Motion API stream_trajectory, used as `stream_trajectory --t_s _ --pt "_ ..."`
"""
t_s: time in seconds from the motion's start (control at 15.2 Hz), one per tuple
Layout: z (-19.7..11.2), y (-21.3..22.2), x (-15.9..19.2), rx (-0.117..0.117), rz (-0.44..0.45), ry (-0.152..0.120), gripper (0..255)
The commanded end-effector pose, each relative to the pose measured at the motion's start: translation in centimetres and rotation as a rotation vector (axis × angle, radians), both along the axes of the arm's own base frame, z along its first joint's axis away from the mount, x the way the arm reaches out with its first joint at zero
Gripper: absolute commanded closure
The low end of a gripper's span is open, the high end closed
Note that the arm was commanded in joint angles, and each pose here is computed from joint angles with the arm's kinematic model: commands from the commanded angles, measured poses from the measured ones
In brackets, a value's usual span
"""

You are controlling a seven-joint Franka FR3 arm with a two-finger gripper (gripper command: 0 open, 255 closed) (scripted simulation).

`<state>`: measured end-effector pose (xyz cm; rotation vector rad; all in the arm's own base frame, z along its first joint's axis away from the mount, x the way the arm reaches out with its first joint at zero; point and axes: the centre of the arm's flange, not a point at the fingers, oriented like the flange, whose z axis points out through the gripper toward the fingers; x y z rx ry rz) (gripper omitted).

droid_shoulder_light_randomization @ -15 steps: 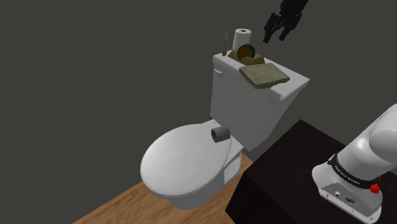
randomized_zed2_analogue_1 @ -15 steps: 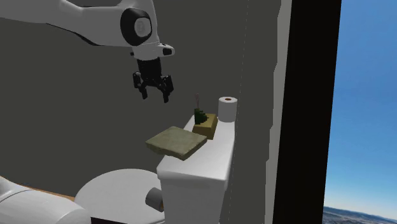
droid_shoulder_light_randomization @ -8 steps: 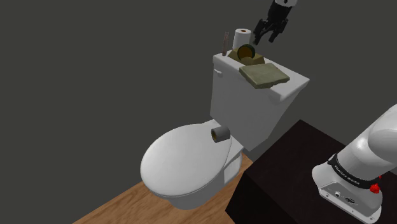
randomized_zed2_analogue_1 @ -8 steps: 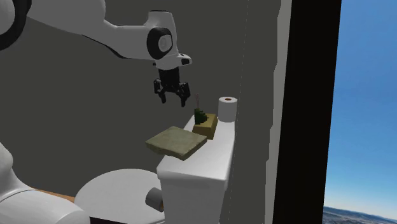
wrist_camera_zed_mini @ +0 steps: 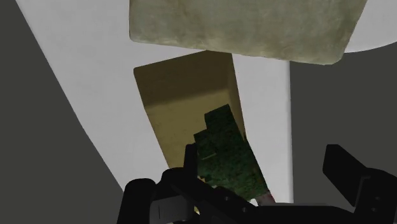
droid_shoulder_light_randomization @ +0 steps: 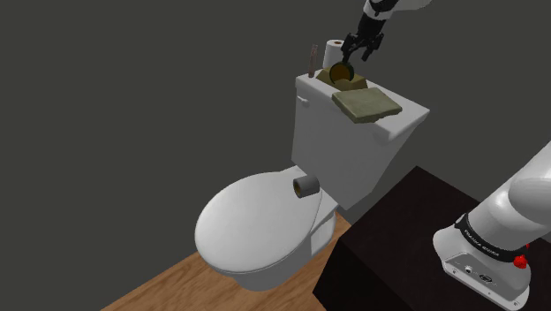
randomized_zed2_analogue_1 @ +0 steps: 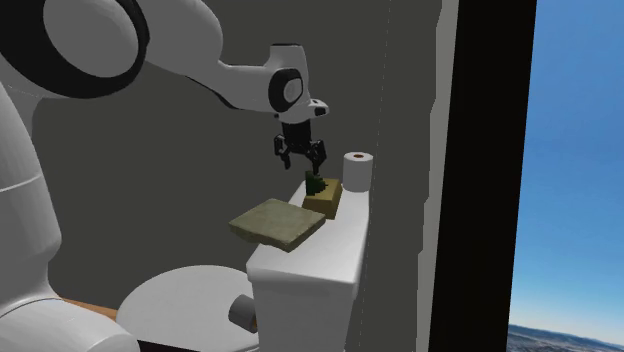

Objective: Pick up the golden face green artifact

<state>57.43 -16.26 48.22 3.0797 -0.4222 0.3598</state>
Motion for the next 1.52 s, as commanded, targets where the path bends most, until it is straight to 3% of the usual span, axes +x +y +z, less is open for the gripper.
stream_trajectory --t_s 0.0,0.13,0.73,0.79,1.45 --pt "-1.2 -1.4 1.8 -0.005 -0.013 -0.005 0" --pt "-1.9 -2.5 3.1 -0.009 -0.023 -0.009 0" --pt "-5.9 -2.5 3.1 -0.009 -0.023 -0.009 0" --pt "-5.9 -2.5 3.2 -0.009 -0.023 -0.009 255" --pt "-5.4 -2.5 3.1 -0.009 -0.023 -0.009 255"
